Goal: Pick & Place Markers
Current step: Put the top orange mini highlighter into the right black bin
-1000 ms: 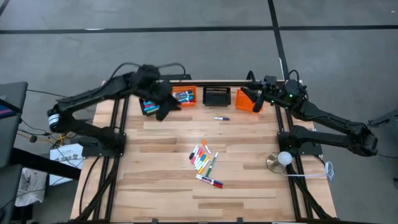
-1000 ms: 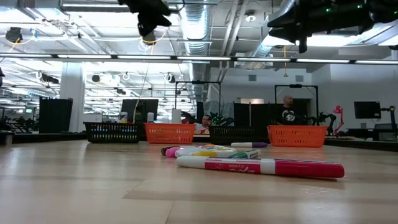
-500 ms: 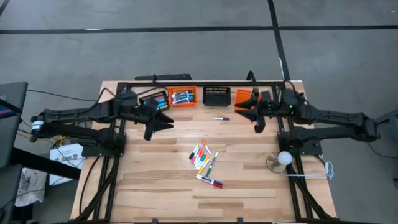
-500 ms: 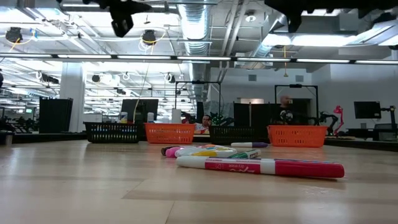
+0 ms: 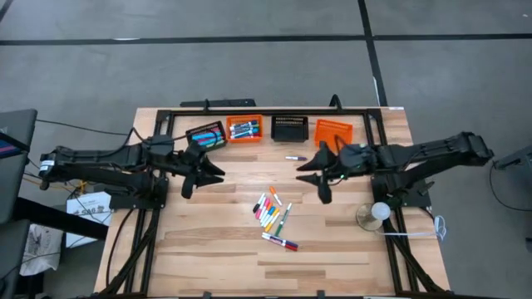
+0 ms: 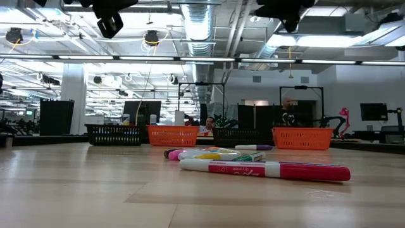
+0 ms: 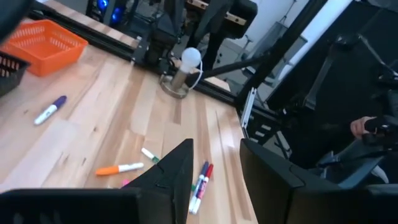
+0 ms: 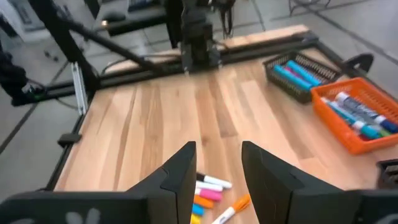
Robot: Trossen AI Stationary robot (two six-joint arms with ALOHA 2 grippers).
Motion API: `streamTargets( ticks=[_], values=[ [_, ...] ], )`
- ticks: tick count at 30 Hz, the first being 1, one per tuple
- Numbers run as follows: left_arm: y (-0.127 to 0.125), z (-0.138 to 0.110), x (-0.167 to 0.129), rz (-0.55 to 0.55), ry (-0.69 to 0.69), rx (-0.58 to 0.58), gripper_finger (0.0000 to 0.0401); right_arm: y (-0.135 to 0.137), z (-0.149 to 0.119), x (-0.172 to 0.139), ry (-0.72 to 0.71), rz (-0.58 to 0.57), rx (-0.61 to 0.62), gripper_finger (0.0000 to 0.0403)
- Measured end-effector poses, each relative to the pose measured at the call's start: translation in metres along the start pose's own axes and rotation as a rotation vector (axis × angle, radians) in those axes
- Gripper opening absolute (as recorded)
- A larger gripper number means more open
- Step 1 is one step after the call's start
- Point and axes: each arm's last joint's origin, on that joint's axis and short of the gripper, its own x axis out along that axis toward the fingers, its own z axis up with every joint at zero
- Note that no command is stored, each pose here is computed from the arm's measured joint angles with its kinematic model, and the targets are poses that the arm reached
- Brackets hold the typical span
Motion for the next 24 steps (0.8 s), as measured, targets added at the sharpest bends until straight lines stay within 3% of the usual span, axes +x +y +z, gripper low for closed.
streamTargets(
  ticks=[17,24],
  values=[
    [0.003,-0.013,0.003,-0.001,0.04,-0.014,0.0131,-0.004,-0.005,0.072,0.433,-0.159,0.288,0.0119],
    [0.003,-0.013,0.002,-0.001,0.04,-0.011,0.0131,-0.008,-0.013,0.103,0.533,-0.153,0.381,0.016]
  ],
)
